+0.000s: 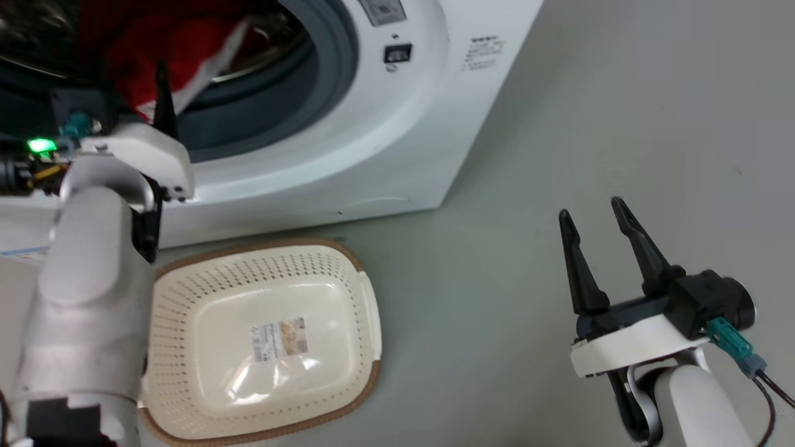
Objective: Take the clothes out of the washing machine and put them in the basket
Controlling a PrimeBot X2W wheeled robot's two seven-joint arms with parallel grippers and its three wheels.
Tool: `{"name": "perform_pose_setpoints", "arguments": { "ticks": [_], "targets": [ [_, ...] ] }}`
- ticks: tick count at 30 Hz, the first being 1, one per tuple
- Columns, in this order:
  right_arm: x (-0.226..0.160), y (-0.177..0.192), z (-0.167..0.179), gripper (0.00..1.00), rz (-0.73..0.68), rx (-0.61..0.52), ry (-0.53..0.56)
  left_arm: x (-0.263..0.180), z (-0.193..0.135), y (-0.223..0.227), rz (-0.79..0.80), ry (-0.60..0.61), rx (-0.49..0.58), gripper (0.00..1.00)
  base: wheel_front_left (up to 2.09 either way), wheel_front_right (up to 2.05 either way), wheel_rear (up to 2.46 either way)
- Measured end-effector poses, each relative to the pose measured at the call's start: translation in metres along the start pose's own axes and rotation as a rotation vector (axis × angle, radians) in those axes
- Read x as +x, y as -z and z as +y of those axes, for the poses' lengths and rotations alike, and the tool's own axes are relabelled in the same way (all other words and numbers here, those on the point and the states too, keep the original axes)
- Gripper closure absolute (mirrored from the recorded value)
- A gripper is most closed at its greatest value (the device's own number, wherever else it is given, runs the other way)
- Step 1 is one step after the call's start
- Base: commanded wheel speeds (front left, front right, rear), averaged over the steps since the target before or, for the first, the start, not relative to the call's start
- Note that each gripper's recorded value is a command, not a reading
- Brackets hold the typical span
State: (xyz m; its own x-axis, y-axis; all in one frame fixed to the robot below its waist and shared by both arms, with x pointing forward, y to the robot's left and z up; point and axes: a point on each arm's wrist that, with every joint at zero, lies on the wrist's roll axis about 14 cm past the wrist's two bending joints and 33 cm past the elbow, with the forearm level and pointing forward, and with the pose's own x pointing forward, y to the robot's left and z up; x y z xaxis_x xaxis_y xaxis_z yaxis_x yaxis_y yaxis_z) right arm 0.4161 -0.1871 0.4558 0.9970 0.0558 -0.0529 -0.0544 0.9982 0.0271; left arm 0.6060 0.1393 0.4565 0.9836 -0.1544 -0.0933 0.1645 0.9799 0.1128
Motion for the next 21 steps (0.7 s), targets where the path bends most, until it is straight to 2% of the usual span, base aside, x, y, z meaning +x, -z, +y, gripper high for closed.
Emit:
{"name": "perform_pose_setpoints", "arguments": {
  "ticks": [10, 21],
  "targets": [
    [0.014, 0.029, -0.011, 0.00, 0.073, 0.026, 0.022, 0.062, -0.006, 0.069, 0.281, 0.058, 0.079, 0.00, 0.00, 0.00, 0.00],
    [0.015, 0.045, -0.016, 0.00, 0.120, 0.027, 0.034, 0.079, -0.013, 0.110, 0.595, 0.100, 0.108, 0.00, 0.00, 0.00, 0.00]
  ]
}}
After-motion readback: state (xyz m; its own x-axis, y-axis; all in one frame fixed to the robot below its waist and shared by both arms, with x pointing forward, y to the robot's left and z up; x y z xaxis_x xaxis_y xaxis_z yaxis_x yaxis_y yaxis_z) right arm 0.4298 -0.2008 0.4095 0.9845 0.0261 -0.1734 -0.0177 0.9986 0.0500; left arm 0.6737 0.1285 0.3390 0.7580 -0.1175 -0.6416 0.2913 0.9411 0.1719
